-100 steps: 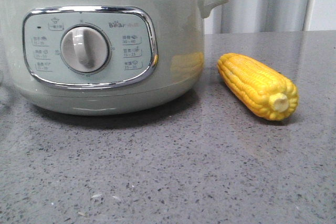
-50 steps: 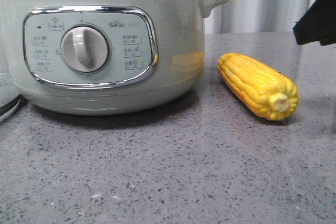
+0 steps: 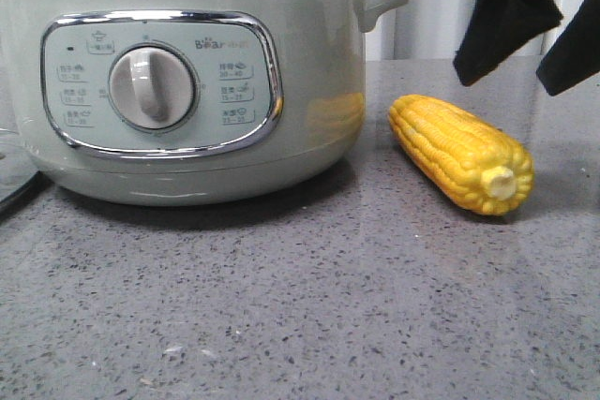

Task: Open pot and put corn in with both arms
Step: 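Lower the right gripper onto the yellow corn cob and grasp it, then lift the corn cob with the right gripper over the open pot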

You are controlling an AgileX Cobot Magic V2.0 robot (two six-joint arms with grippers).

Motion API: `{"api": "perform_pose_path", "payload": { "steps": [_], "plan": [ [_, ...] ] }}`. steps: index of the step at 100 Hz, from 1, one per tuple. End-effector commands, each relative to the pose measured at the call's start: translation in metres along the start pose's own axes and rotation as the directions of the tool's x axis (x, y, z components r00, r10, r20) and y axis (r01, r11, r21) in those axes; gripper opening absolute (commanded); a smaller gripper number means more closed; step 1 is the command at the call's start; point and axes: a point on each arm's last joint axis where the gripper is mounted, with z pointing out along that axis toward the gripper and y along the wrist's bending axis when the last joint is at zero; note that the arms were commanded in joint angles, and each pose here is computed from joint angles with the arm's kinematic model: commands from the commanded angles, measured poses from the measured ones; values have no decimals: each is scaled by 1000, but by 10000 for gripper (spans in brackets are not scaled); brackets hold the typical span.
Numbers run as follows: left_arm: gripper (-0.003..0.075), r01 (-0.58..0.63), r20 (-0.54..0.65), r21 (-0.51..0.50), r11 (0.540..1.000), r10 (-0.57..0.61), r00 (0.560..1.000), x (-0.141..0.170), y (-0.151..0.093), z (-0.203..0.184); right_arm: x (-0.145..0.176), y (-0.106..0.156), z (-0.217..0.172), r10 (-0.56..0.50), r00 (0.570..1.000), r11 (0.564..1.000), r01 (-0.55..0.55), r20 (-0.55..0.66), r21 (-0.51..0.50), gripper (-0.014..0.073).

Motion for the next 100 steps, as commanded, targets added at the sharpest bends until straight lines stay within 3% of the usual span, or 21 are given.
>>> {"api": "perform_pose_path", "payload": {
  "steps": [1, 31, 74, 83, 100],
  "plan": [
    [361, 5, 126, 0, 1000, -5, 992, -19, 0, 1, -15, 6, -9, 26, 999, 999, -24, 42, -36, 418],
    [360, 3, 166, 0, 1000, -3, 986, -25, 0, -4, -15, 28, 13, -21, 997, 997, 16, -74, -78, 415],
    [360, -3, 328, -3, 1000, 4, 945, -49, 0, -25, -8, 26, 41, -30, 983, 998, 20, -181, -53, 409],
    [358, -5, 363, -4, 1000, 6, 932, -54, 0, -31, -7, 25, 42, -31, 981, 999, 22, -190, -50, 333],
    [358, -8, 436, -6, 1000, 10, 900, -67, -1, -43, -7, 25, 42, -31, 981, 999, 22, -191, -50, 39]
  ]
}}
